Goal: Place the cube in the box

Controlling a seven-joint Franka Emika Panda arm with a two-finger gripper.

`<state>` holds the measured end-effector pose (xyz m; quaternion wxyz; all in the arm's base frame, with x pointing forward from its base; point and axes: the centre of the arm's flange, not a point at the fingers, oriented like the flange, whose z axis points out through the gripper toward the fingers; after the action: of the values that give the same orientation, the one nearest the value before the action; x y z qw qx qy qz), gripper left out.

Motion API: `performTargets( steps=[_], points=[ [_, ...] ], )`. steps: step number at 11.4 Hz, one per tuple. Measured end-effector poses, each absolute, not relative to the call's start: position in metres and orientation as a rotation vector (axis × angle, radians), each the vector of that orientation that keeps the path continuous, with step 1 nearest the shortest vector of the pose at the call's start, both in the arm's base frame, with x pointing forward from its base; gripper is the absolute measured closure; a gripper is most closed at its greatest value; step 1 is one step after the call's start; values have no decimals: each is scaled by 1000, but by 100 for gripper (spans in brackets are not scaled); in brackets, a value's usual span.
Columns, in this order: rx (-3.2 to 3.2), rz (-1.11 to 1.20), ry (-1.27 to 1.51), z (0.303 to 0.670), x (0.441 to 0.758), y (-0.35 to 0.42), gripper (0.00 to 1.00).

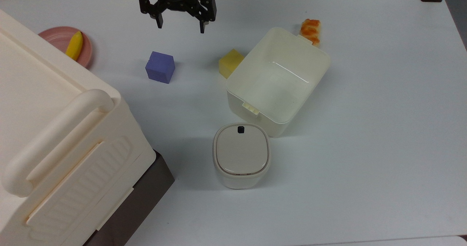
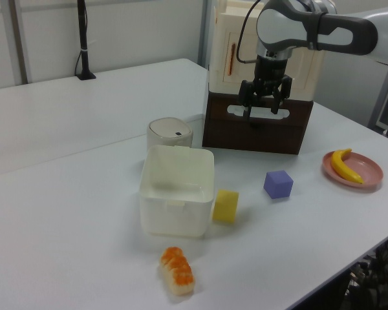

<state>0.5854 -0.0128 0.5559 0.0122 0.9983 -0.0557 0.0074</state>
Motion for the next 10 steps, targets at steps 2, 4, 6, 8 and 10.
performTargets(
  steps=[2,4,6,8,10],
  points=[
    [3112,23,-173,556,585,-13,0],
    [3112,23,-173,556,585,-13,0],
    [3112,23,-172,556,585,-13,0],
    [3112,22,-169,556,585,-13,0],
    [3114,19,-136,555,585,-14,0]
  ],
)
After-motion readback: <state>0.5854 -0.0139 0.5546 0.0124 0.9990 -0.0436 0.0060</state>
